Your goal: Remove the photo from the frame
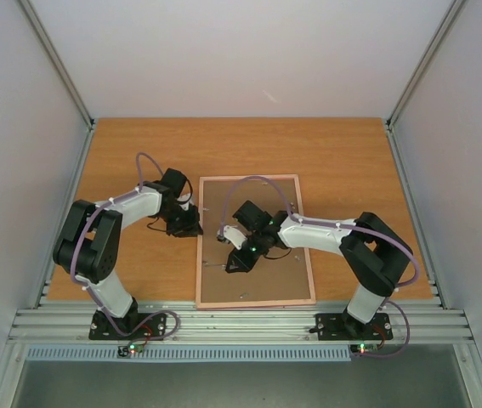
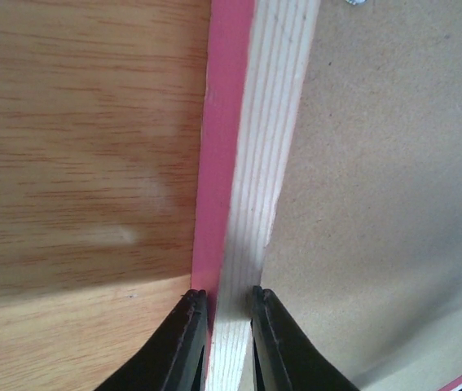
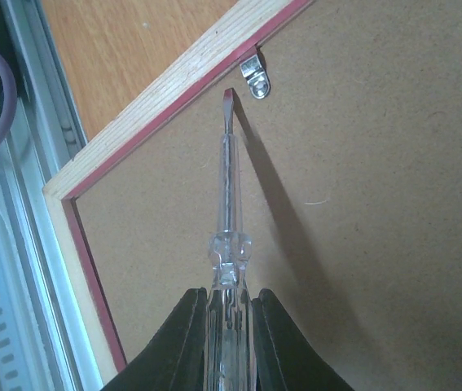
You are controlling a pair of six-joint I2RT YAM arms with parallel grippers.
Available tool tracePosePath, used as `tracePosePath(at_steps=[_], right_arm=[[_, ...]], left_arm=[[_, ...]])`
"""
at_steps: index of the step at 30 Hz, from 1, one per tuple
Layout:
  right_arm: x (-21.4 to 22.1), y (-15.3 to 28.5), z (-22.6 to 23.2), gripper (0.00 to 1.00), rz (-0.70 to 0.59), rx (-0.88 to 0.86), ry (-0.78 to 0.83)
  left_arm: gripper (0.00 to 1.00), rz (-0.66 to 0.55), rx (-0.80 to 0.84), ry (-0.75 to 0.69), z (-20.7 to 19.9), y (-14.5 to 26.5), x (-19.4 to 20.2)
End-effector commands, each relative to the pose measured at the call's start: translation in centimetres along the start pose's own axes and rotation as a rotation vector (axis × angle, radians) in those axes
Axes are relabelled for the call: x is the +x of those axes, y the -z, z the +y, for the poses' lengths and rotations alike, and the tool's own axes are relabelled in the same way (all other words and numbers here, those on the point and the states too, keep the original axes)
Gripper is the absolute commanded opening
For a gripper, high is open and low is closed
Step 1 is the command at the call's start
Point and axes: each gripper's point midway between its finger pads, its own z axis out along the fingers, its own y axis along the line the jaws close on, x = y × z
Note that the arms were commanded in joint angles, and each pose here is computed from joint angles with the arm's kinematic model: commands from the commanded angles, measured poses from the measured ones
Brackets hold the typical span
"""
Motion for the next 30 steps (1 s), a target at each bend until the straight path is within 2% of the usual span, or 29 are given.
tracePosePath(at_steps=[1, 22, 30], right_arm=[[-1.3, -0.1, -0.2, 0.01, -0.022, 0.032, 0.033], [-1.9, 0.5, -1.4, 0.01, -0.082, 0.116, 0.006], [-2.0, 1.8, 0.1, 0.01, -0.095, 0.085, 0.042]], left_arm=[[0.17, -0.003, 0.027, -0.007, -0.4, -0.6, -0.3], [0.16, 0.012, 0.019, -0.002, 0.2, -0.9, 0.6], [0.16, 0.004, 0.011, 0.002, 0.3, -0.8, 0.4]])
